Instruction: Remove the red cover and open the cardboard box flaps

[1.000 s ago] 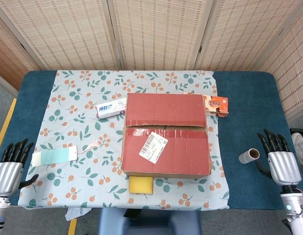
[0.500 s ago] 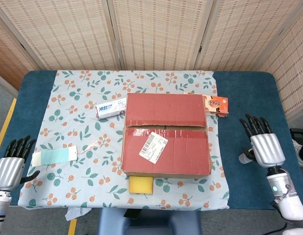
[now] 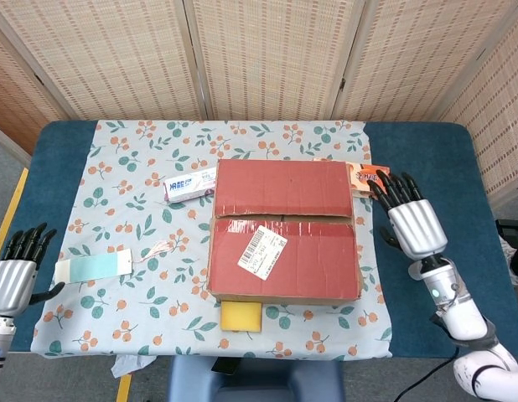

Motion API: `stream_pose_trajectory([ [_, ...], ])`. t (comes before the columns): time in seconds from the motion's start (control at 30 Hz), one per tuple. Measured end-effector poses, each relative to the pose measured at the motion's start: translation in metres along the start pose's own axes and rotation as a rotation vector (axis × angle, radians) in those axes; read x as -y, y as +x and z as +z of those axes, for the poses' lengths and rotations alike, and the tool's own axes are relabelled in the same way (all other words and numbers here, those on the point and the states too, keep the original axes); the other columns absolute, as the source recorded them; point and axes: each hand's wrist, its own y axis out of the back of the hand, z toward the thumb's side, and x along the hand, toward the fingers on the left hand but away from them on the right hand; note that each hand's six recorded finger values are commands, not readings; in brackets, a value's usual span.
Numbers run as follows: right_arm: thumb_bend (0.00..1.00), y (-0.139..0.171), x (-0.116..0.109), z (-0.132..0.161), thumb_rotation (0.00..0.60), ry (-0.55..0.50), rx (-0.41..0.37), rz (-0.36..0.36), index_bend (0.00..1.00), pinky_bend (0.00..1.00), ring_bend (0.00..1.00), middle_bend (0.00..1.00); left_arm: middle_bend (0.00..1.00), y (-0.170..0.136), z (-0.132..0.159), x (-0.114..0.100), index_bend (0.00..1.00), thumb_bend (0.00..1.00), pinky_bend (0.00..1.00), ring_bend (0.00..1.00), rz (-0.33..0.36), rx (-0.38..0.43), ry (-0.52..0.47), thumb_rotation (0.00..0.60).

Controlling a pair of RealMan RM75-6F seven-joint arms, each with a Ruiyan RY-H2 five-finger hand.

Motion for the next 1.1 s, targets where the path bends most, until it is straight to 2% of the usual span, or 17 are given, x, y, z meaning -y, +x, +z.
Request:
stream_pose_trajectory([
  [0.23, 0.38, -0.026, 0.008, 0.012, 0.600, -0.041, -0.032, 0.013, 0.01, 0.00, 0.00, 0.00, 0.00, 0.005, -0.012, -0.002, 0.00, 0.25, 0.00, 0.00, -0.006, -0.019, -0.032, 0.600],
  [0.73, 0.38, -0.045, 0.017, 0.035, 0.600, -0.063, -0.081, 0.043, 0.01, 0.00, 0.00, 0.00, 0.00, 0.002, -0.016, -0.009, 0.00, 0.25, 0.00, 0.00, 0.011, -0.032, -0.047, 0.600],
  [1.1, 0.38, -0.061, 0.000, 0.041, 0.600, -0.071, -0.085, -0.001, 0.01, 0.00, 0.00, 0.00, 0.00, 0.002, -0.021, -0.012, 0.00, 0.25, 0.00, 0.00, 0.018, -0.048, -0.062, 0.600],
])
